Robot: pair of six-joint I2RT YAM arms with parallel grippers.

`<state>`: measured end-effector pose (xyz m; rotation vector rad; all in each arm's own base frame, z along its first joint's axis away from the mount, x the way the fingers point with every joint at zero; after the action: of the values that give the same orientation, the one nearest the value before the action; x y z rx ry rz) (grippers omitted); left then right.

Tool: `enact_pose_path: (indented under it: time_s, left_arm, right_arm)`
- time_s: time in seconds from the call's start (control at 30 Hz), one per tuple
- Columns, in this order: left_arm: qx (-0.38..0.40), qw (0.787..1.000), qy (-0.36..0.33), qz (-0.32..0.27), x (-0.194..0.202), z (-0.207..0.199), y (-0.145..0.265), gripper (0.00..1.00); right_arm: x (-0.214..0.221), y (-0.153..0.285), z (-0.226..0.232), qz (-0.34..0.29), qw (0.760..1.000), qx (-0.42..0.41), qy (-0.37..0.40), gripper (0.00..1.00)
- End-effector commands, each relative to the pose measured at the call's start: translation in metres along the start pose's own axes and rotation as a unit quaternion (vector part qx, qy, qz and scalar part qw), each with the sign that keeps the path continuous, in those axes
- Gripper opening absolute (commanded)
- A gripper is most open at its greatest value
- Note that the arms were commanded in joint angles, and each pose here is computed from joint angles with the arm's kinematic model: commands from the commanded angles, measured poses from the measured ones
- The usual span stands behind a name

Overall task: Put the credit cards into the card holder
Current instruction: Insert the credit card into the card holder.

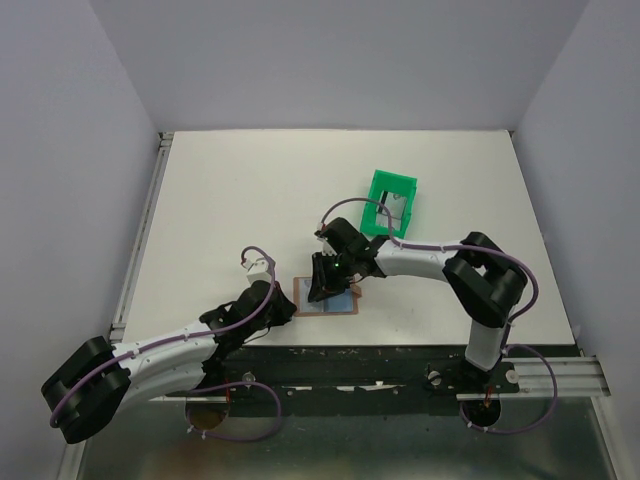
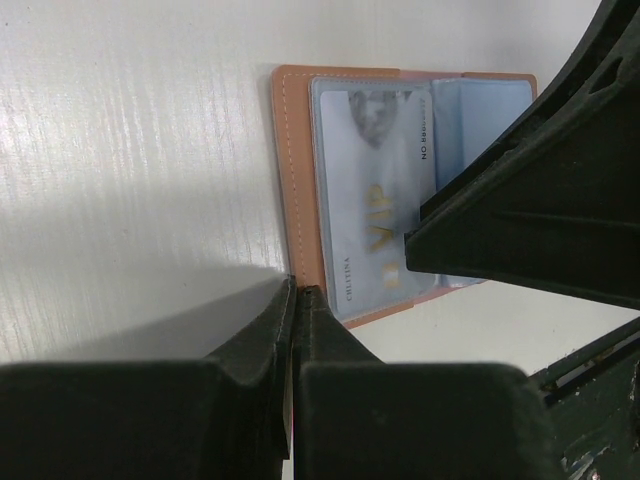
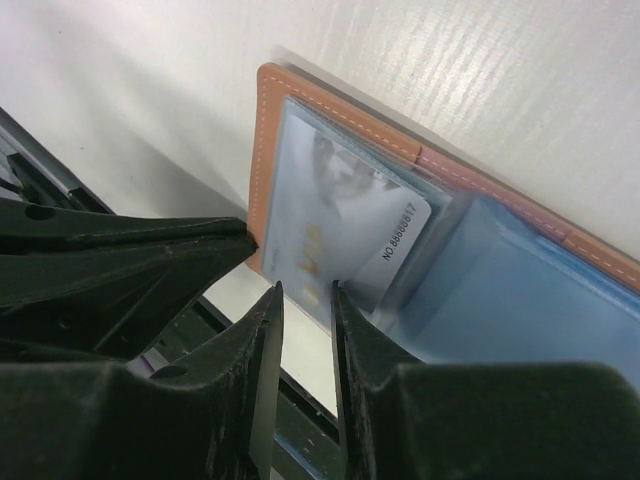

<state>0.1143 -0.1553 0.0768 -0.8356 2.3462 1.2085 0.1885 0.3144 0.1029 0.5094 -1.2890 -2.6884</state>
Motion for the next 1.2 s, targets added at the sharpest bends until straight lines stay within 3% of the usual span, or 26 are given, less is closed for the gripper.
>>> enact_pose_path:
  time_s: [0.0,0.17,0.37,0.67,1.17]
  left_arm:
    - [-0.002,1.000,-0.003,0.022,0.010,0.006,0.002,0.06]
    - [-0.004,1.000,-0.001,0.019,0.009,0.006,0.003,0.07]
    - [-0.005,1.000,-0.002,0.017,0.009,0.007,0.004,0.06]
    - [-0.005,1.000,-0.002,0.017,0.009,0.007,0.004,0.06]
    - [-0.006,1.000,-0.005,0.019,0.008,0.005,0.002,0.07]
  right_arm:
    - [-0.003,-0.003,0.011,0.004,0.999,-0.037,0.006,0.33]
    - [-0.003,0.009,0.014,-0.017,0.999,-0.027,0.020,0.33]
    - [-0.001,0.025,0.005,-0.045,0.998,0.047,0.010,0.34]
    - [0.003,0.014,-0.009,-0.021,0.995,0.096,-0.010,0.34]
    - [-0.002,-0.001,-0.005,0.002,0.998,0.064,0.000,0.36]
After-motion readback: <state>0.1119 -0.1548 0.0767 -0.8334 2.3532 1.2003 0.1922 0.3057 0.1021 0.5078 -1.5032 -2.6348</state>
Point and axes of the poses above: each gripper's point midway between its finger pads, its own y axis back along the fingers, its own z axis along the line the jaws close on, x = y × z, the point moved 9 cm from there along y, back along the fingers, and after that the axes turned 3 degrees about y, right-handed, at the moved point
